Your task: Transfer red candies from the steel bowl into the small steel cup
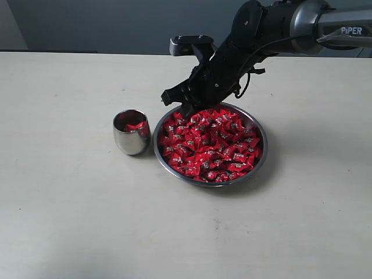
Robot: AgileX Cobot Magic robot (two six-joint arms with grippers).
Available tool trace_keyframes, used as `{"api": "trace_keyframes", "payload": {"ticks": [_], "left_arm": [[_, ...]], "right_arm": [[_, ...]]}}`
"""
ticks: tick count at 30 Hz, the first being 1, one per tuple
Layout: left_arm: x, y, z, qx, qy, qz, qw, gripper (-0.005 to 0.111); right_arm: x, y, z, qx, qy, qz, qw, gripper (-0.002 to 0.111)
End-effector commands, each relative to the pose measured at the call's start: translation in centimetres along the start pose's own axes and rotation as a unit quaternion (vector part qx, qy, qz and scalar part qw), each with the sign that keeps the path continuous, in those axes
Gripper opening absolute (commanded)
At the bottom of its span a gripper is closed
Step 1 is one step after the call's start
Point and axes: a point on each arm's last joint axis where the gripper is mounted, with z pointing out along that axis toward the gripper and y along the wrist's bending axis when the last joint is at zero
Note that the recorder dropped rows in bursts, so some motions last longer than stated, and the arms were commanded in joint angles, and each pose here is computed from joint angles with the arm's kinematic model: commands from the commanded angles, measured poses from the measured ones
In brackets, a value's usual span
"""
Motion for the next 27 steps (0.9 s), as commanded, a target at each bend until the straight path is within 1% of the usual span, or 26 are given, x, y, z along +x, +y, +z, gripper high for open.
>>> {"api": "trace_keyframes", "payload": {"ticks": [1, 27], "left_arm": [[0.03, 0.01, 0.0, 0.0, -0.002, -0.001, 1.0, 0.0], [0.03, 0.01, 0.0, 0.0, -0.002, -0.001, 1.0, 0.0]], "right_arm": [[-0.01, -0.06, -0.43, 0.002, 0.0, -0.006, 1.0, 0.0], [-0.19, -0.12, -0.43, 0.005, -0.01, -0.005, 1.0, 0.0]]}}
